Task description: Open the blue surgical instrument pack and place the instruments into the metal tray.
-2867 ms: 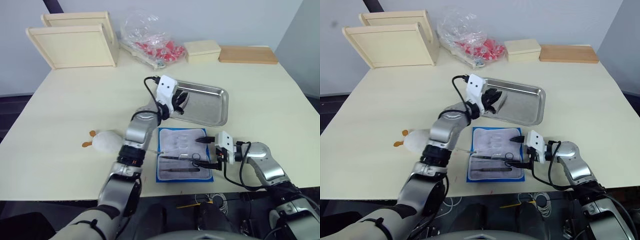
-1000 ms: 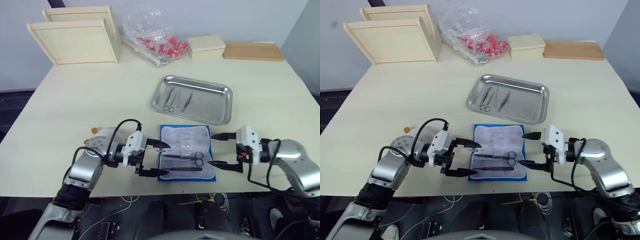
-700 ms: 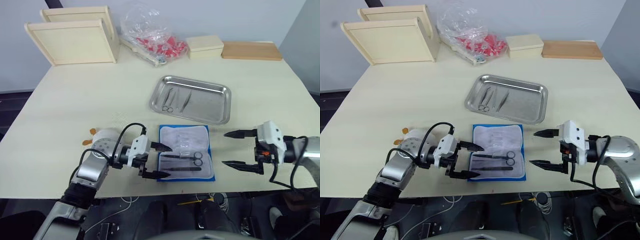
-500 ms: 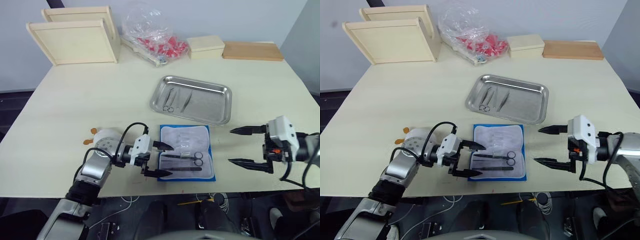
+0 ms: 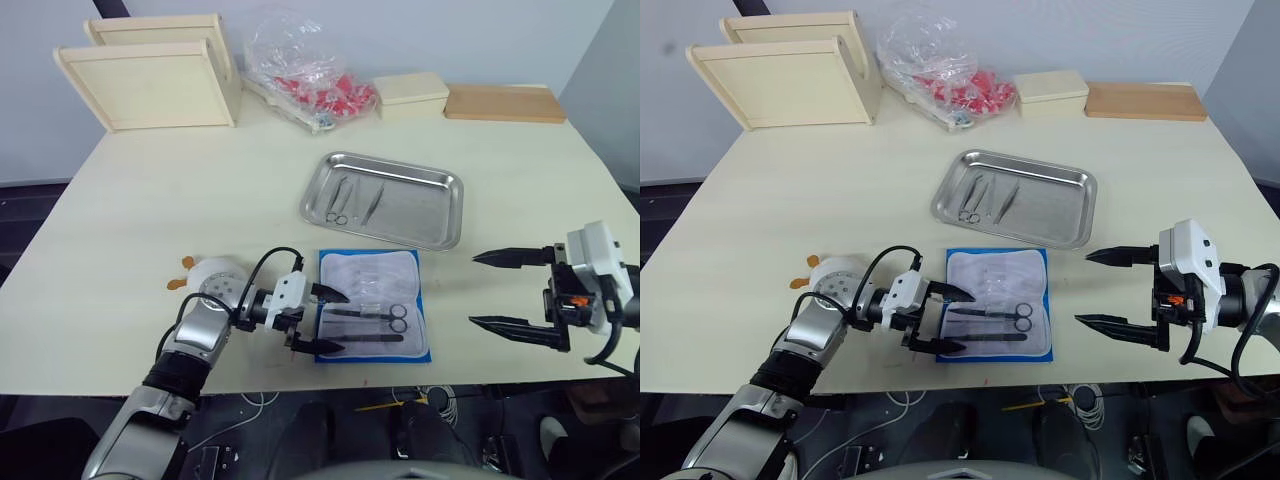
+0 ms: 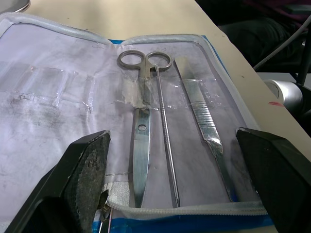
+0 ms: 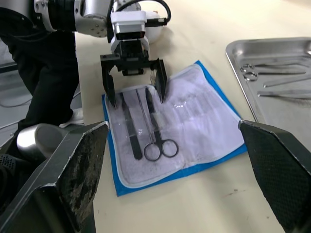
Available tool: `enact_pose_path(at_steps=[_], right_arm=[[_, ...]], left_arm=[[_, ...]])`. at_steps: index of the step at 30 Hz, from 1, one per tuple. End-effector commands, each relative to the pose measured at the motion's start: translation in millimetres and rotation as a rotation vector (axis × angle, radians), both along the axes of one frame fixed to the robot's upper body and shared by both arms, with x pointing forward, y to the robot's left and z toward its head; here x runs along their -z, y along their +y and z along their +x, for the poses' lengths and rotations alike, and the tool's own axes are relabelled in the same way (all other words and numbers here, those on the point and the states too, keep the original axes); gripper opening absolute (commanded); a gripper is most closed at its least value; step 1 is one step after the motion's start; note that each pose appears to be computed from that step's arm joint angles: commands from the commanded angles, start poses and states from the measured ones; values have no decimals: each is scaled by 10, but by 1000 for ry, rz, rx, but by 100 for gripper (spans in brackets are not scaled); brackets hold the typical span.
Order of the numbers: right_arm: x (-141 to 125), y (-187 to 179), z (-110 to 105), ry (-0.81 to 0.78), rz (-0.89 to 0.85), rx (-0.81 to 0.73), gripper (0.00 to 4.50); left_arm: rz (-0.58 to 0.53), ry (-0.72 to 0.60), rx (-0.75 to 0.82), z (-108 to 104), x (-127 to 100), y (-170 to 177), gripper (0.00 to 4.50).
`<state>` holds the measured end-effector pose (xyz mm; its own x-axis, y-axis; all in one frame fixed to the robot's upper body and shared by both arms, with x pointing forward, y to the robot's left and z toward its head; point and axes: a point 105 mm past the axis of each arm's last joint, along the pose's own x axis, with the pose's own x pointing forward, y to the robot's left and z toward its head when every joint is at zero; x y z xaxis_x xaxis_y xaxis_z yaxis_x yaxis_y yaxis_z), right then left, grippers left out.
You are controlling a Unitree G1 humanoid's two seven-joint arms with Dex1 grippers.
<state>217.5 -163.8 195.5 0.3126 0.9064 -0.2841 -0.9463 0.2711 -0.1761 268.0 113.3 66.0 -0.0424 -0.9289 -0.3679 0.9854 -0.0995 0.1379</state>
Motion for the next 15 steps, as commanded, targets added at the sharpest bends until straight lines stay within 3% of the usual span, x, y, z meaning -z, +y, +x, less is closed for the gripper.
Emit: enact_pose_path(at_steps=[1, 15], right_arm=[[-37, 48, 21, -62, -17, -9, 450], [363, 492, 342, -63, -142, 8, 450]], left_arm=[[61, 77, -5, -71, 207, 25, 436], [89, 78, -22, -76, 300, -7, 436]])
